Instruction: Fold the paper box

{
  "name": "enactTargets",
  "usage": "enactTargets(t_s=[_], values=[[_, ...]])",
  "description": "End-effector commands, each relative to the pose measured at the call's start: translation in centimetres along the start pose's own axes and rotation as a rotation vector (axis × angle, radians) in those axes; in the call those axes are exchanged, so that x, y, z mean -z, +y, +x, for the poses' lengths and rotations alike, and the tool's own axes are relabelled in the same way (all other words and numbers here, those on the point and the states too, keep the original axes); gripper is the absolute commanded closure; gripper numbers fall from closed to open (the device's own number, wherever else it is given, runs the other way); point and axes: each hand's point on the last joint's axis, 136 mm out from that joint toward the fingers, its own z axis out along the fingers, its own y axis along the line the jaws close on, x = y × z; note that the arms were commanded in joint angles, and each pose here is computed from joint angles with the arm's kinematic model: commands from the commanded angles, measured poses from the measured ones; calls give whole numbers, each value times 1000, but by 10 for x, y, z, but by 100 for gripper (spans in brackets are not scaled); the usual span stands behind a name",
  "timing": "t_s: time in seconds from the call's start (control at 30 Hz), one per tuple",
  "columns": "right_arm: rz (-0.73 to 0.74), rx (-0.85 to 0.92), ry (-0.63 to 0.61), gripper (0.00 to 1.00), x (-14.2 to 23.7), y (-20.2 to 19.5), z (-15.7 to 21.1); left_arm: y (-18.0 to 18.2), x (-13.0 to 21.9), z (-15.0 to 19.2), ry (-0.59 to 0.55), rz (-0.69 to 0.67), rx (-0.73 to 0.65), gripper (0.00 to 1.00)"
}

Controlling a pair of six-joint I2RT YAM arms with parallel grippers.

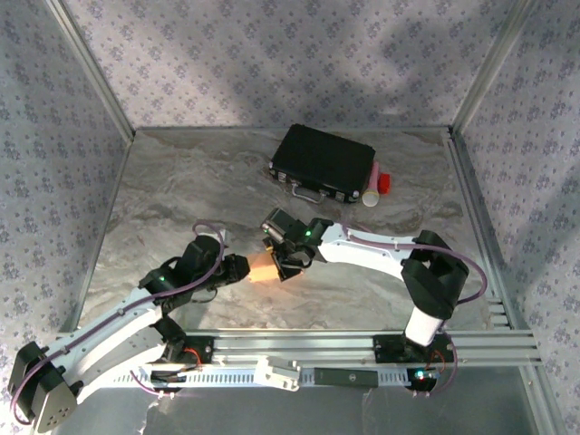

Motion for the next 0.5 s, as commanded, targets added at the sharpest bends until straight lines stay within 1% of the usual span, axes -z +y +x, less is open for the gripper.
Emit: enactTargets(t_s=[0.0, 0.03, 0.07, 0.2, 0.23, 0.4, 0.47], values=[[-21, -8, 5, 42, -3, 6, -3, -8, 12, -6, -13, -14, -36, 68], [-8, 9, -7, 44, -7, -2, -9, -10, 18, -10, -29, -17, -48, 65], [-22, 32, -8, 46, -7, -1, -11, -12, 24, -13, -42, -22, -60, 63], [-116, 150, -4, 51, -5, 10, -16, -19, 47, -27, -101, -20, -85, 62], [-153, 200, 6, 54, -5, 15, -15, -22, 52, -29, -110, -17, -91, 62], [-293, 413, -4, 54, 3, 28, -18, -25, 60, -33, -128, -10, -107, 62], [-382, 480, 4, 50, 2, 30, -19, -26, 60, -33, -136, 2, -117, 62]])
